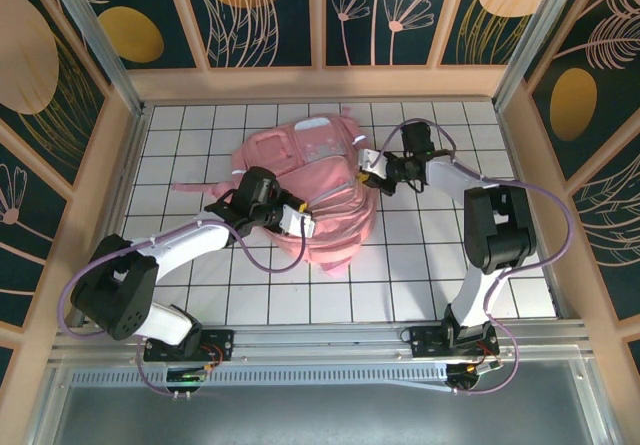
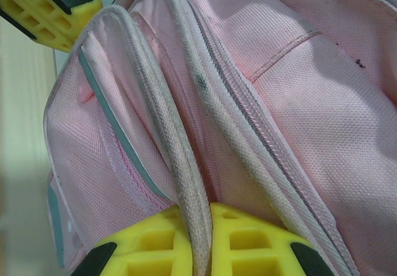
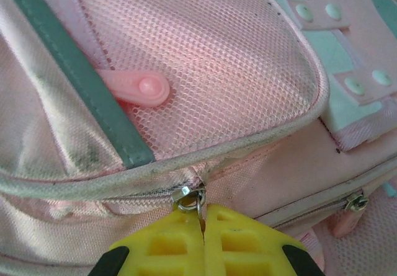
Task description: Pack books, pencil case, and school supplies into a backpack
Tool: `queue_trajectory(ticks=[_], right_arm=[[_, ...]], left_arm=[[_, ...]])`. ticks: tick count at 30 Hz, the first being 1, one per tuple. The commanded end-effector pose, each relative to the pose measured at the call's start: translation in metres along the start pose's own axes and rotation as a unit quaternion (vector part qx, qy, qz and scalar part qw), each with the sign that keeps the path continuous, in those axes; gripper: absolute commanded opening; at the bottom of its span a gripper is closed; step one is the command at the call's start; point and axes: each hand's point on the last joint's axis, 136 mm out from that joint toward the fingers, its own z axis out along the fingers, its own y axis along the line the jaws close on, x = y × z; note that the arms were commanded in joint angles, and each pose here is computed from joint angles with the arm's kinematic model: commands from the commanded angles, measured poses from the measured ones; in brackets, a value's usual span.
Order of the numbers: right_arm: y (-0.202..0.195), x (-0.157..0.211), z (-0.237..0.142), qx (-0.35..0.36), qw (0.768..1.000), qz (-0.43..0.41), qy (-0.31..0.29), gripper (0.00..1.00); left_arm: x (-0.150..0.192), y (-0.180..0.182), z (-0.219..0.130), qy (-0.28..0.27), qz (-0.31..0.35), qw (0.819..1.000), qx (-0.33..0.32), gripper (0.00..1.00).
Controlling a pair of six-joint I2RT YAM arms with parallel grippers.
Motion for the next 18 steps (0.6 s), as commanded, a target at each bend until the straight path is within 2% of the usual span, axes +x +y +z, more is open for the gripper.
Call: queue_trajectory(ticks=[1, 2, 3, 6, 7, 8, 9, 10, 11, 12, 13, 14, 16, 18], right_arm=[[-0.111, 0.006, -0.028, 0.200, 0.979, 0.021, 0.023, 0.00], [-0.117, 0.004, -0.026, 0.207, 0.977, 0.047, 0.017, 0.00], [-0.117, -0.001, -0.023, 0.209, 0.976, 0.060, 0.008, 0.05], [-0.104, -0.018, -0.029, 0.207, 0.975, 0.075, -0.039, 0.26], [-0.099, -0.021, -0.034, 0.208, 0.974, 0.080, -0.049, 0.31], [-0.096, -0.025, -0.045, 0.213, 0.971, 0.087, -0.062, 0.33], [-0.089, -0.029, -0.055, 0.211, 0.970, 0.094, -0.074, 0.42], [-0.086, -0.032, -0.067, 0.219, 0.967, 0.102, -0.083, 0.45], [-0.083, -0.032, -0.080, 0.231, 0.962, 0.116, -0.090, 0.93], [-0.079, -0.034, -0.097, 0.249, 0.955, 0.127, -0.098, 0.99], [-0.076, -0.036, -0.111, 0.267, 0.947, 0.141, -0.108, 0.99], [-0.076, -0.035, -0.132, 0.304, 0.931, 0.162, -0.120, 0.99], [-0.078, -0.030, -0.175, 0.390, 0.881, 0.222, -0.150, 0.99], [-0.071, -0.016, -0.217, 0.482, 0.810, 0.284, -0.176, 0.99]], left_arm=[[-0.026, -0.068, -0.010, -0.069, 0.010, 0.991, 0.116, 0.00], [-0.026, -0.067, -0.009, -0.069, 0.009, 0.991, 0.115, 0.00], [-0.027, -0.066, -0.009, -0.069, 0.002, 0.991, 0.113, 0.00], [-0.030, -0.041, -0.008, -0.065, -0.056, 0.994, 0.073, 0.00], [-0.031, -0.032, -0.010, -0.064, -0.073, 0.993, 0.063, 0.07], [-0.034, -0.022, -0.015, -0.065, -0.088, 0.993, 0.052, 0.19], [-0.039, -0.012, -0.021, -0.073, -0.102, 0.991, 0.043, 0.33], [-0.044, -0.004, -0.028, -0.084, -0.113, 0.989, 0.035, 0.51], [-0.050, 0.007, -0.037, -0.097, -0.126, 0.987, 0.022, 0.92], [-0.058, 0.018, -0.047, -0.111, -0.136, 0.984, 0.007, 0.99], [-0.064, 0.030, -0.057, -0.123, -0.148, 0.981, -0.012, 0.99], [-0.069, 0.046, -0.070, -0.135, -0.169, 0.975, -0.042, 0.99], [-0.067, 0.078, -0.097, -0.151, -0.220, 0.956, -0.119, 0.99], [-0.041, 0.106, -0.124, -0.150, -0.307, 0.917, -0.205, 0.99]])
